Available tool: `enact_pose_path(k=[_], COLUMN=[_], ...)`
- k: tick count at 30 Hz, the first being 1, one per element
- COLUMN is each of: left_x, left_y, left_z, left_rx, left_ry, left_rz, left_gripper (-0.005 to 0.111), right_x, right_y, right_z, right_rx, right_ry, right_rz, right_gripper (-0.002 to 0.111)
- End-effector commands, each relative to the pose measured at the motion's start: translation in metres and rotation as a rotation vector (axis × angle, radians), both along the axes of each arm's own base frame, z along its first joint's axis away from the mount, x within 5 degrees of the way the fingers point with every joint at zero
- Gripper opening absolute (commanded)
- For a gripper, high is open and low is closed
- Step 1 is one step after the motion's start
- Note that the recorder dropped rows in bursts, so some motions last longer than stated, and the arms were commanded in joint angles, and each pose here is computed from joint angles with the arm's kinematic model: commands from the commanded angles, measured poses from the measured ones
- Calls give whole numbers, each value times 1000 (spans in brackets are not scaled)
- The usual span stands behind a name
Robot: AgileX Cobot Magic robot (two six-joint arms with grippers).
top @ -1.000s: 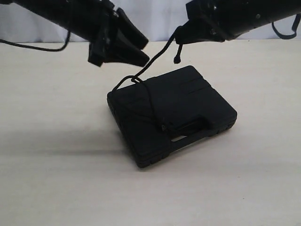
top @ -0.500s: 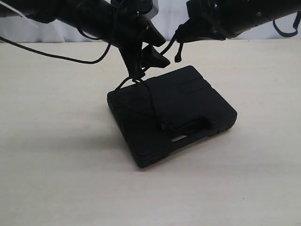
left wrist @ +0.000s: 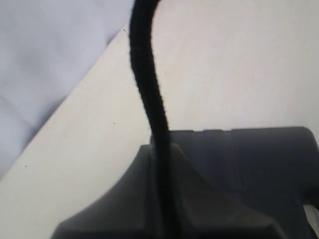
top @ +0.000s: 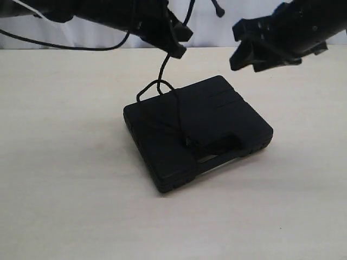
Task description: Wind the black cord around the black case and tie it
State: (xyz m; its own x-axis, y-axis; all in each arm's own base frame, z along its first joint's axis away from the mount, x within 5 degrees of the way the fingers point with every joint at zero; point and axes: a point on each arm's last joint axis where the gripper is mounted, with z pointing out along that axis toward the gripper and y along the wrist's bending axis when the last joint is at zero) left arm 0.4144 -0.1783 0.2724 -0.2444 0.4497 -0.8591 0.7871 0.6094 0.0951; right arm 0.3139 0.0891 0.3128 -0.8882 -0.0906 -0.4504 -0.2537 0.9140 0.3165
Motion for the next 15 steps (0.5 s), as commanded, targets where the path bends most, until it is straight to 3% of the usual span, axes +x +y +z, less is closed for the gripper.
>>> enact_pose_path(k=[1, 4, 8, 11, 15], left_x=[9, 16, 23, 26, 28], left_y=[4, 11, 27, 37, 44], left_z=[29, 39, 43, 43, 43], left_rx=[-56, -86, -90, -88, -87], left_ry=[-80, -114, -128, -127, -128], left_rz=[79, 153, 204, 225, 240], left_gripper=[0, 0, 0, 0, 0], right_x=[-13, -20, -30, -42, -48], right_y=[-8, -6, -12, -14, -13], right_z=[-15, -42, -90, -119, -138], right_rx=[-74, -23, 32, 119, 196], right_ry=[133, 186, 214, 224, 228], right_rz=[-42, -88, -322, -467, -533], right_gripper=[59, 58, 57, 48, 42])
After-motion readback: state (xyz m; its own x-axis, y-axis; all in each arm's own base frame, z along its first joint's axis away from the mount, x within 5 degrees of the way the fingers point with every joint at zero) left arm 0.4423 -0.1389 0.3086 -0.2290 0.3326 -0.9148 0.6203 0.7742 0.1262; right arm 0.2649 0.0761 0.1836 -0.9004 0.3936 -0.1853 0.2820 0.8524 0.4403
